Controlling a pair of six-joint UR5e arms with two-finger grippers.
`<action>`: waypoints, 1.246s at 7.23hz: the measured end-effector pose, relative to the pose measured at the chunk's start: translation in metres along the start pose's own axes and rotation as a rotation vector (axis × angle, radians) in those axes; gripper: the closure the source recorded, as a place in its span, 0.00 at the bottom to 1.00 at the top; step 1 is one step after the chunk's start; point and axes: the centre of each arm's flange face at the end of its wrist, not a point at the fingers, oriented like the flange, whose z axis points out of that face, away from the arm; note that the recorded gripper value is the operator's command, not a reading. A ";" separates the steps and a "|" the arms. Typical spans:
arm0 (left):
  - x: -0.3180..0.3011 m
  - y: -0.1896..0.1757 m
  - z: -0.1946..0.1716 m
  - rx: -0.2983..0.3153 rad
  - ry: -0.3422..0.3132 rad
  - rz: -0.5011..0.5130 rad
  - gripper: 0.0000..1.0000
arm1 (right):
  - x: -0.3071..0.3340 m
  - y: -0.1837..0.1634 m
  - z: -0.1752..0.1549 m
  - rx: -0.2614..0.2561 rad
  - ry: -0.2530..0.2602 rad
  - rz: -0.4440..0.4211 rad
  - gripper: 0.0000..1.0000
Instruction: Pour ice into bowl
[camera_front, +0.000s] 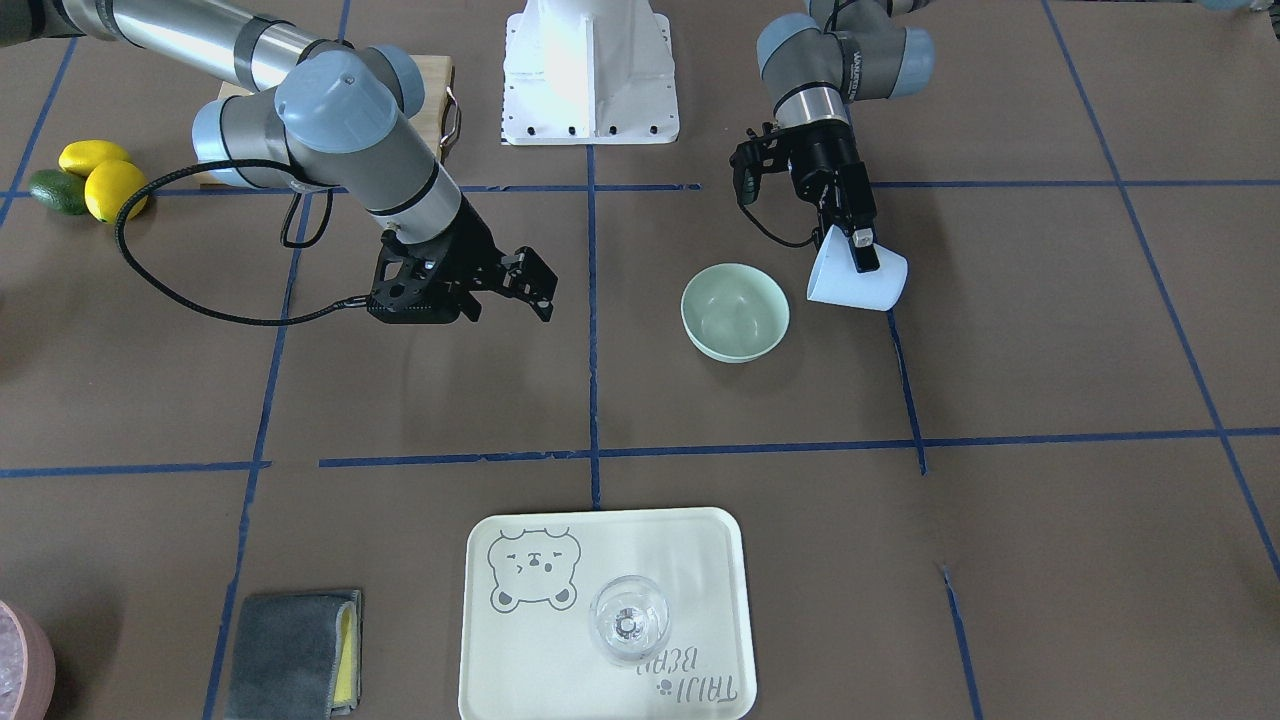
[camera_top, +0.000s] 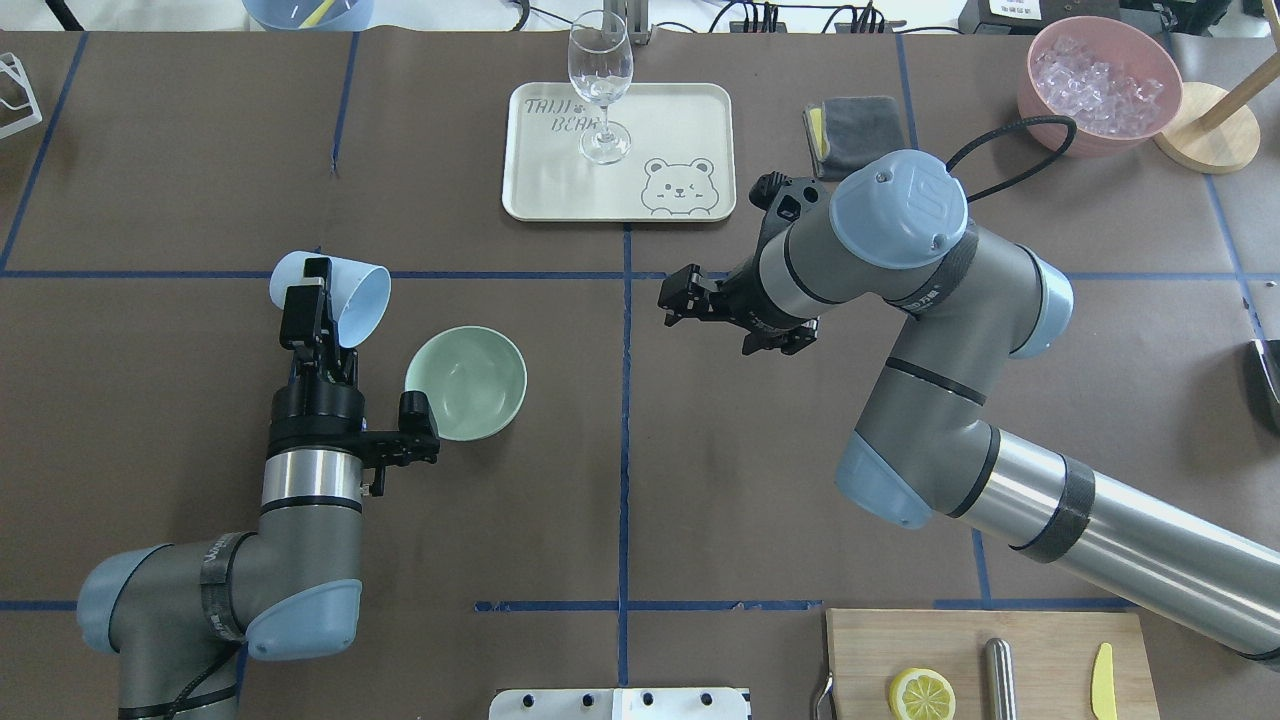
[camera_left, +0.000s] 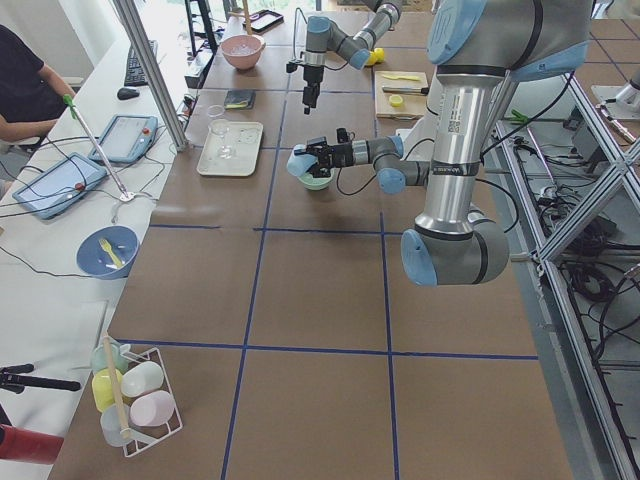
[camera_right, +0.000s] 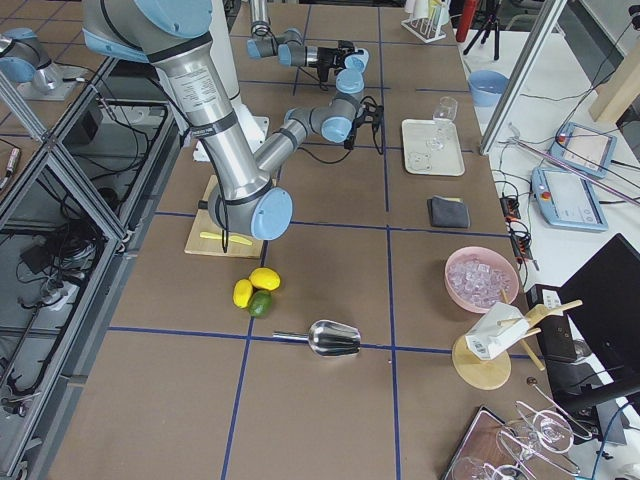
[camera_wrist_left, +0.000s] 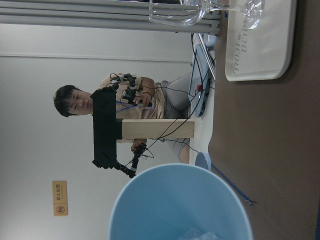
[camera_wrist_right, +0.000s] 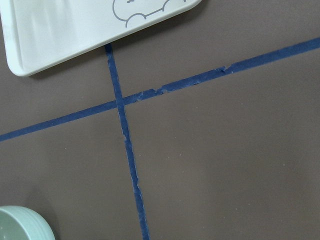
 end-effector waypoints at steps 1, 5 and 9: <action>0.001 0.000 -0.001 0.002 0.001 0.026 1.00 | 0.000 0.000 0.000 0.000 0.000 0.000 0.00; 0.000 -0.001 -0.004 0.007 0.000 0.155 1.00 | 0.001 0.000 0.000 0.000 -0.001 0.000 0.00; 0.000 0.000 -0.004 0.001 -0.019 0.219 1.00 | 0.004 0.000 0.000 0.002 -0.023 -0.009 0.00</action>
